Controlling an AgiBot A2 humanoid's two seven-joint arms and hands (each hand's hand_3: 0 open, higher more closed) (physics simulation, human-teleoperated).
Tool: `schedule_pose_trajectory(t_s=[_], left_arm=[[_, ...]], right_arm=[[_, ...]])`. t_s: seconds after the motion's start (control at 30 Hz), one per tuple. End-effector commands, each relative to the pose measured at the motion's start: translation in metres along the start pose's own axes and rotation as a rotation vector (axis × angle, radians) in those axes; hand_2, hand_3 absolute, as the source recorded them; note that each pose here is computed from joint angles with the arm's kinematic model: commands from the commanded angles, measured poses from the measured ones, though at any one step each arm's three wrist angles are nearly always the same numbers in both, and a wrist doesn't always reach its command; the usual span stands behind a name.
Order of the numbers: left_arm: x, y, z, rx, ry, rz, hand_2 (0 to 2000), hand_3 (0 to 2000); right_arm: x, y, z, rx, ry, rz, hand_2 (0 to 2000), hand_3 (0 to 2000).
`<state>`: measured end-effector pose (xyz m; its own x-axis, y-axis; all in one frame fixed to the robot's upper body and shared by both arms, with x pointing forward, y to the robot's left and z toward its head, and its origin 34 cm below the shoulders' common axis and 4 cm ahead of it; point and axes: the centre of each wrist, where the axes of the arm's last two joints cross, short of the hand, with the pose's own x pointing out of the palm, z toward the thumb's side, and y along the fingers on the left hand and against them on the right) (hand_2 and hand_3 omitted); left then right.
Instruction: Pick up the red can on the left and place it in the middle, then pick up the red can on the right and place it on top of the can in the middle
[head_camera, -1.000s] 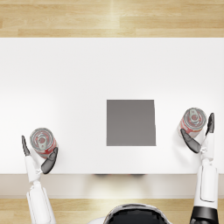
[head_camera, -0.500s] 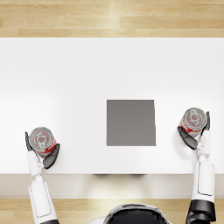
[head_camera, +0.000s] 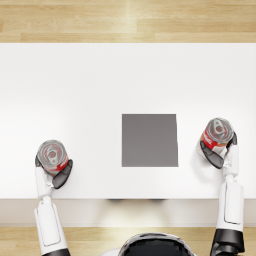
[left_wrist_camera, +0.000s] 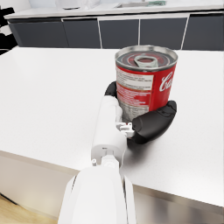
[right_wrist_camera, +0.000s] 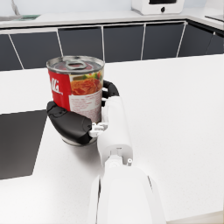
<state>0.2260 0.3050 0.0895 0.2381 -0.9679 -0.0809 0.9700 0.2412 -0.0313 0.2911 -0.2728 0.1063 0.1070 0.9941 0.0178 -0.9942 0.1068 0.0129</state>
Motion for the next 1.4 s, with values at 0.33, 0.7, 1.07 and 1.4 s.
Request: schedule_pose_trajectory(t_s=[0.33,0.7,1.07,1.4], left_arm=[[0.101,0.016,0.086,0.303,-0.004,-0.360,2000,1520],[0.181,0.029,0.097,0.291,-0.027,-0.577,2000,1520],[0.219,0.038,0.059,0.081,-0.099,-0.679,2000,1520],[0.239,0.041,0.019,0.202,-0.107,-0.733,2000,1520]], right_arm=[[0.043,0.007,0.089,-0.340,0.012,0.156,2000,1520],[0.056,0.009,0.099,-0.379,0.002,0.215,2000,1520],[0.059,0.013,0.106,-0.411,-0.012,0.220,2000,1520],[0.070,0.016,0.122,-0.473,-0.022,0.257,2000,1520]])
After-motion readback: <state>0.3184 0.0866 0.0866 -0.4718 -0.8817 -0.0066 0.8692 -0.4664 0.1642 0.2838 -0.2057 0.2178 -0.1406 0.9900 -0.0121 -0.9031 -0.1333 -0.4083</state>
